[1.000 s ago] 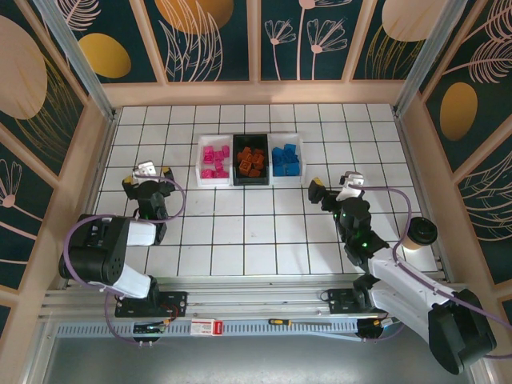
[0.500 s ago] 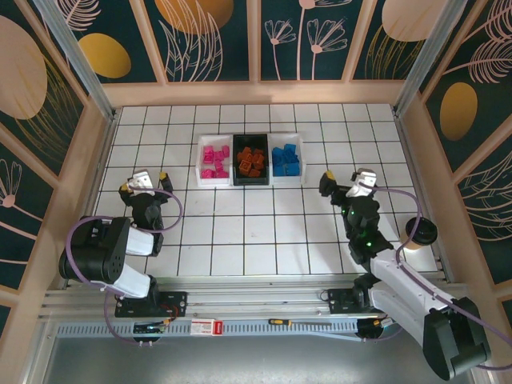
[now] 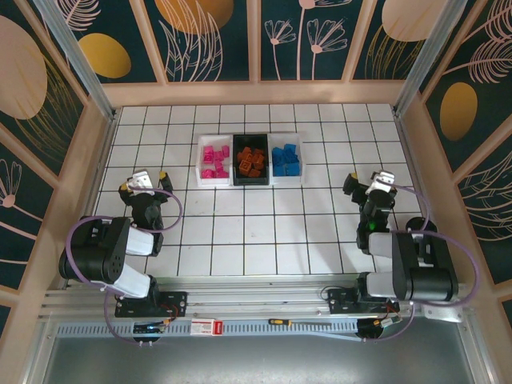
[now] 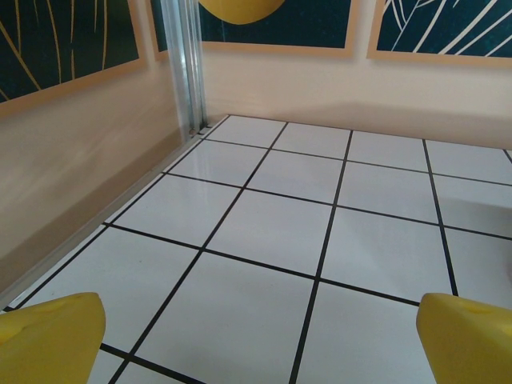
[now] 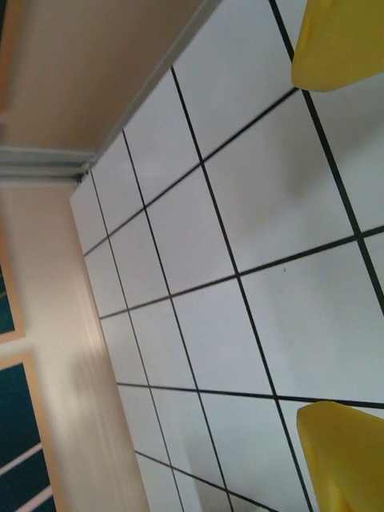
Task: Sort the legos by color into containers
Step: Reset both arms
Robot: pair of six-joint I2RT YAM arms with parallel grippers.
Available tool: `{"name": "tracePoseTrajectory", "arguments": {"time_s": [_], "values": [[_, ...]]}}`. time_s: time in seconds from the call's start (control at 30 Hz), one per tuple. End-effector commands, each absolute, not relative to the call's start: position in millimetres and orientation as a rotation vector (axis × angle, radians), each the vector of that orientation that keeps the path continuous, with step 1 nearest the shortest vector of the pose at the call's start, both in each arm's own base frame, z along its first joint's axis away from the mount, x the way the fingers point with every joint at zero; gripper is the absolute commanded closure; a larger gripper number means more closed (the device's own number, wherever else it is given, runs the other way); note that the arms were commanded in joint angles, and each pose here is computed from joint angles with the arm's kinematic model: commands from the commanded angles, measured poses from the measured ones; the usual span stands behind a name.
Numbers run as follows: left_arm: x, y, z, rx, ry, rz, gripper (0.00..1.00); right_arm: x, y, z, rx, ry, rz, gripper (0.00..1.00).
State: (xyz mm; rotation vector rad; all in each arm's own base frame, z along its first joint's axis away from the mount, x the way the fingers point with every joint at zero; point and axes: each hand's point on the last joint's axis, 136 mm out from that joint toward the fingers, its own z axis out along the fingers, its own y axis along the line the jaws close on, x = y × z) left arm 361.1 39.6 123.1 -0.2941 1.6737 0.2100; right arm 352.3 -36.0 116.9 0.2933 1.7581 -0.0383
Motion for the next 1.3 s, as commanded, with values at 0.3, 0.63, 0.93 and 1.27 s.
{"name": "tracePoseTrajectory", "arguments": {"time_s": [0.3, 0.63, 0.93, 1.27], "values": [[365, 41, 139, -0.318, 1.611, 0.181, 0.01, 371, -23, 129, 0.192, 1.642, 0.017, 0.01], [365, 41, 140, -0.319, 1.609, 0.182, 0.01, 366, -31, 132, 0.248, 1.615, -0.024, 0.01], [365, 41, 140, -0.318, 1.609, 0.180, 0.01, 366, -31, 131, 0.248, 1.617, -0.025, 0.01], [365, 41, 139, -0.317, 1.610, 0.180, 0.01, 367, -32, 131, 0.249, 1.617, -0.026, 0.01]]}}
